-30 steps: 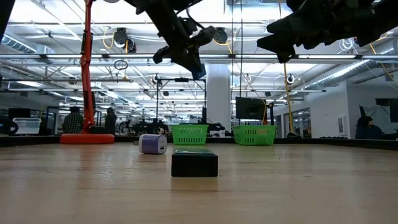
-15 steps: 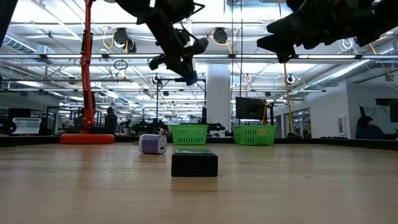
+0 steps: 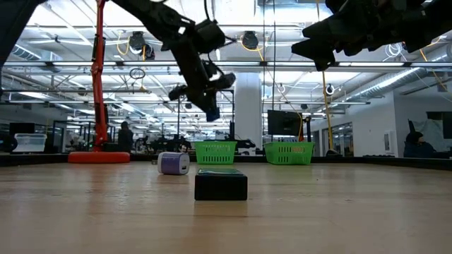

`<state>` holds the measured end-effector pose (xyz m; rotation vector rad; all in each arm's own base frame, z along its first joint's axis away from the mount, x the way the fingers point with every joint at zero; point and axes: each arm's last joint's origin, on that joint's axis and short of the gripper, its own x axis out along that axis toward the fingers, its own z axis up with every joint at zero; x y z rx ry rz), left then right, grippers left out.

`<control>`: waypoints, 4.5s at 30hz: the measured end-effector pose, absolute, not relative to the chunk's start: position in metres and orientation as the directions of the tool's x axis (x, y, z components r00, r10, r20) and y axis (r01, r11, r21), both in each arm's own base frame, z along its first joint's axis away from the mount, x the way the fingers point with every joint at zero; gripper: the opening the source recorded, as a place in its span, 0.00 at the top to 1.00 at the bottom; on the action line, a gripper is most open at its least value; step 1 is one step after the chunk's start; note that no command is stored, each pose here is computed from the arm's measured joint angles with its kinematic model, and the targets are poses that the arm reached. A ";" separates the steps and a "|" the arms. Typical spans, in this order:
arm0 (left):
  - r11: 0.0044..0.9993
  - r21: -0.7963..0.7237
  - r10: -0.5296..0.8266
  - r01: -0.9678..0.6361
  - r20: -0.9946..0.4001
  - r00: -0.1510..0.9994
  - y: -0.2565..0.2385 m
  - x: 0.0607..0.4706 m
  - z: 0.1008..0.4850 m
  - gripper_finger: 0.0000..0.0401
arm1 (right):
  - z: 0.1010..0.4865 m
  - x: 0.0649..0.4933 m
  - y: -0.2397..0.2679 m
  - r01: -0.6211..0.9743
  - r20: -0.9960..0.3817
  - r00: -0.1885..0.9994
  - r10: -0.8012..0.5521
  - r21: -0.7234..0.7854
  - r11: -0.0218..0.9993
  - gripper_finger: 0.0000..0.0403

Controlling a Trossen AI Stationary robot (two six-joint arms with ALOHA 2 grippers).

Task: Pick & Place Office items
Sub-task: Put the blue digital timer into the left green basket, then put the black digital timer into the left green basket

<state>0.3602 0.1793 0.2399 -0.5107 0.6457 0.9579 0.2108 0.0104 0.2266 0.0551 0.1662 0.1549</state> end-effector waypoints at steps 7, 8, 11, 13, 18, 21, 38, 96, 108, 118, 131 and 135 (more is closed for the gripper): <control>0.483 -0.112 0.524 -0.868 -0.757 0.390 0.185 0.368 0.210 0.87 | 0.226 0.211 0.009 -0.145 -0.161 0.975 0.153 0.064 0.987 0.48; 0.481 -0.107 0.521 -0.870 -0.764 0.382 0.185 0.369 0.206 0.86 | 0.226 0.211 0.009 -0.145 -0.162 0.975 0.154 0.064 0.987 0.48; 0.480 -0.097 0.511 -0.872 -0.777 0.368 0.186 0.371 0.197 0.85 | 0.226 0.211 0.009 -0.147 -0.162 0.975 0.155 0.064 0.987 0.48; 0.481 -0.095 0.505 -0.871 -0.782 0.364 0.186 0.372 0.193 0.86 | 0.226 0.211 0.010 -0.148 -0.162 0.974 0.156 0.064 0.987 0.48; 0.493 -0.109 0.470 -0.863 -0.801 0.370 0.187 0.375 0.183 0.87 | 0.226 0.211 0.009 -0.147 -0.162 0.974 0.156 0.064 0.987 0.48; 0.484 -0.117 0.461 -0.867 -0.808 0.366 0.186 0.375 0.181 0.85 | 0.226 0.211 0.009 -0.147 -0.161 0.975 0.155 0.064 0.987 0.48; 0.510 -0.101 0.458 -0.854 -0.809 0.369 0.183 0.376 0.181 0.66 | 0.226 0.211 0.009 -0.147 -0.161 0.975 0.155 0.064 0.987 0.48; 0.980 -0.108 0.049 -0.168 -0.686 0.726 -0.208 0.354 0.223 0.66 | 0.226 0.211 0.010 -0.138 -0.161 0.975 0.155 0.112 0.984 0.48; 0.950 -0.167 0.015 -0.266 -0.822 0.569 -0.180 0.381 0.169 0.44 | 0.226 0.211 0.010 -0.141 -0.161 0.975 0.154 0.091 0.986 0.48; 0.949 -0.211 -0.053 -0.234 -0.838 0.542 -0.174 0.384 0.168 0.33 | 0.226 0.211 0.010 -0.143 -0.162 0.975 0.155 0.083 0.986 0.48; 0.947 -0.216 -0.054 -0.237 -0.836 0.546 -0.172 0.385 0.169 0.33 | 0.226 0.211 0.010 -0.142 -0.165 0.974 0.155 0.086 0.986 0.48; 0.936 -0.262 -0.101 -0.236 -0.840 0.533 -0.173 0.384 0.170 0.33 | 0.226 0.211 0.010 -0.142 -0.162 0.975 0.155 0.086 0.986 0.48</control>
